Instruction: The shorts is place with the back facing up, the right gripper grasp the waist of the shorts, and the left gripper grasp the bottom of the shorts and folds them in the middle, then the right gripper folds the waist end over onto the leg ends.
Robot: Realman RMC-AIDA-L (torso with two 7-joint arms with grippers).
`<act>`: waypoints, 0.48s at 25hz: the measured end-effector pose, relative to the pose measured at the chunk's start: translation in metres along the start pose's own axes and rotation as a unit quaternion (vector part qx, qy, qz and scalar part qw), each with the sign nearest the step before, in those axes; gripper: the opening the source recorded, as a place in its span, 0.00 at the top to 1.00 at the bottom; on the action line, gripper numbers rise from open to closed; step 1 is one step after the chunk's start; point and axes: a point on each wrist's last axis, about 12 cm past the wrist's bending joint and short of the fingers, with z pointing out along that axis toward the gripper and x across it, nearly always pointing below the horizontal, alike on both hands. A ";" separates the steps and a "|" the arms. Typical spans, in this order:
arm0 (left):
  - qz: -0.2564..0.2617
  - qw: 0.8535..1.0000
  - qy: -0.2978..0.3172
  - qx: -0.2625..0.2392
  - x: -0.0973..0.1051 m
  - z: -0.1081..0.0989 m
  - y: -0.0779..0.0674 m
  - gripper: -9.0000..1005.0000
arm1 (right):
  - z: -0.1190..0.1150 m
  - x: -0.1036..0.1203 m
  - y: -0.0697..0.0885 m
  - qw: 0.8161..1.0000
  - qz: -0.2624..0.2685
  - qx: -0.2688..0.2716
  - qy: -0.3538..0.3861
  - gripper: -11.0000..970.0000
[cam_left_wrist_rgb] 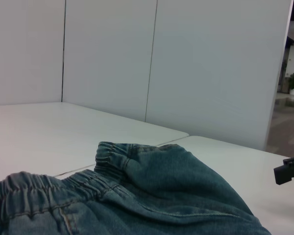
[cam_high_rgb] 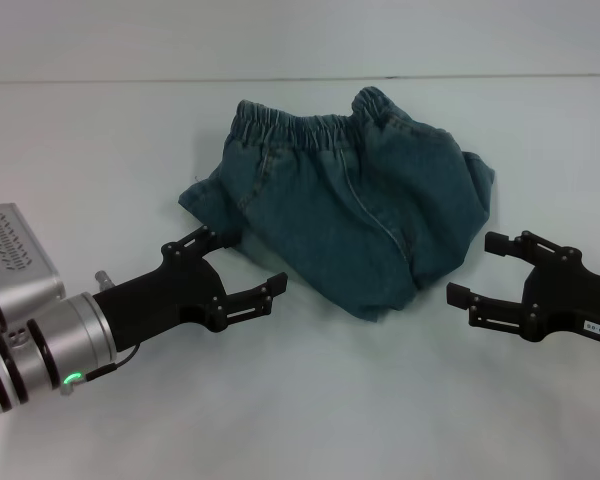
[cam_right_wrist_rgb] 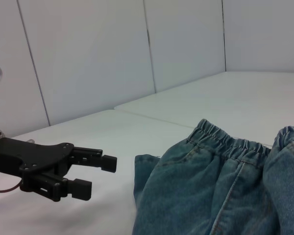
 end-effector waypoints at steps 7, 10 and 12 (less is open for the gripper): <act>-0.005 1.000 0.000 0.000 0.000 0.000 0.000 0.10 | 0.001 0.002 0.000 1.000 0.004 0.002 0.003 0.01; -0.009 1.000 0.000 0.001 0.000 0.000 0.000 0.10 | 0.001 0.002 0.000 1.000 0.003 0.003 0.004 0.01; -0.012 1.000 0.000 0.002 0.000 0.000 -0.001 0.10 | 0.002 0.002 0.000 1.000 0.002 0.002 0.004 0.01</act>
